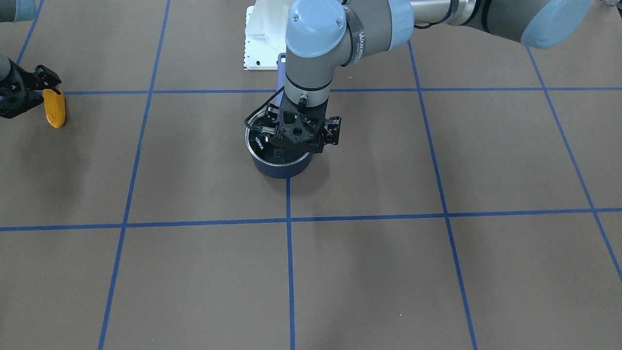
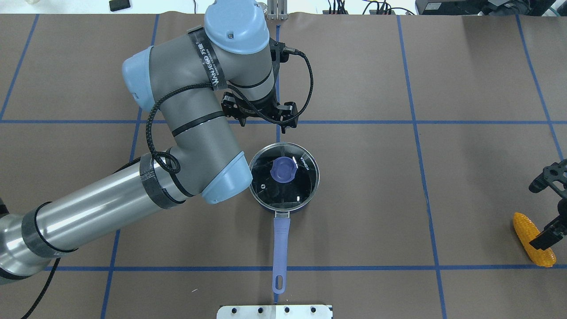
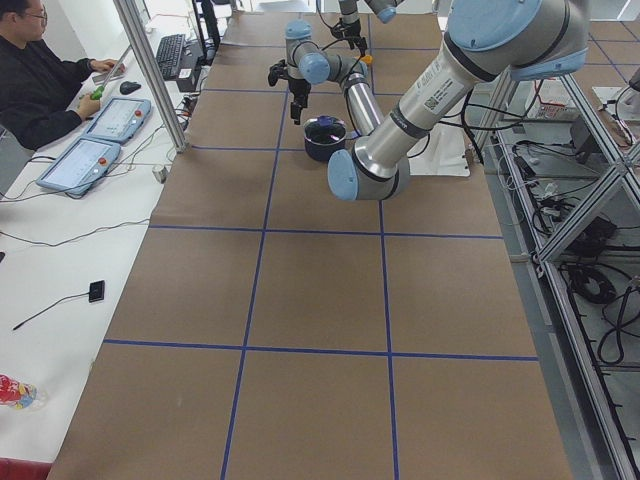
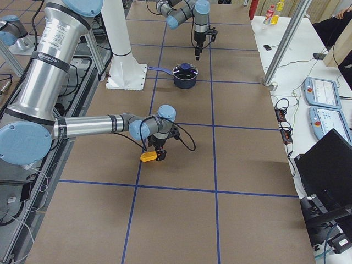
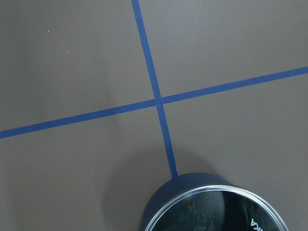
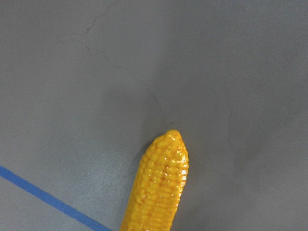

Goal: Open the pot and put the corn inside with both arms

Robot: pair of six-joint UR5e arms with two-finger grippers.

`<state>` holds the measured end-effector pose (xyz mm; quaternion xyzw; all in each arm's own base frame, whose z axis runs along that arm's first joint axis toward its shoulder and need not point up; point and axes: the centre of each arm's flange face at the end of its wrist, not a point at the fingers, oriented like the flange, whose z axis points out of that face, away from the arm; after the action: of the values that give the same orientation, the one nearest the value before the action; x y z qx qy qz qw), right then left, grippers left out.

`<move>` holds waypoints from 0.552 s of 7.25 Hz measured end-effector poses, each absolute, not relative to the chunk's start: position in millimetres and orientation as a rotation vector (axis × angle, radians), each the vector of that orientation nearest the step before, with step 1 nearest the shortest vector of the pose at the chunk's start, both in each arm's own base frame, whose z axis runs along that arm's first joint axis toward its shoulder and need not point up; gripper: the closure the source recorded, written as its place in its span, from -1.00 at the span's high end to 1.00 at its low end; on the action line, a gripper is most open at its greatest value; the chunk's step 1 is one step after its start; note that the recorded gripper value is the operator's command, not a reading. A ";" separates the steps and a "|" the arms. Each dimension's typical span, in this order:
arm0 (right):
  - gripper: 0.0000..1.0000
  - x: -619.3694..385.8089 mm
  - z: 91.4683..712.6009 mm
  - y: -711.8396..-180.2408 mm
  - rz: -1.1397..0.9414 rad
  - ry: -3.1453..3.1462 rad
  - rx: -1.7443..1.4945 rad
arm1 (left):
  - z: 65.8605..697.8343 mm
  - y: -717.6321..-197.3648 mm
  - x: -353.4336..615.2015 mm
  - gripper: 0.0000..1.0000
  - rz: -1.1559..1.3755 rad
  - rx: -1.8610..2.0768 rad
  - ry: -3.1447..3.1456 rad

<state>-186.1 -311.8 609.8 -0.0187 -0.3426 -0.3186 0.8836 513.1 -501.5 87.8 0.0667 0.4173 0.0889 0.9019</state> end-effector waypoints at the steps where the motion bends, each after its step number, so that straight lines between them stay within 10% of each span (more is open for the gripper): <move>1: 0.94 -190.8 610.2 -308.7 -0.672 -0.715 -0.049 | 87.4 -501.0 513.0 0.96 0.185 0.138 0.864; 4: 0.73 -197.5 612.5 -302.9 -0.669 -0.711 -0.077 | 87.4 -500.1 512.1 0.96 0.185 0.140 0.866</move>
<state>-197.5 -302.9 612.5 -0.0370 -0.3413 -0.3214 0.8825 512.1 -500.1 87.4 0.0676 0.4185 0.0896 0.9013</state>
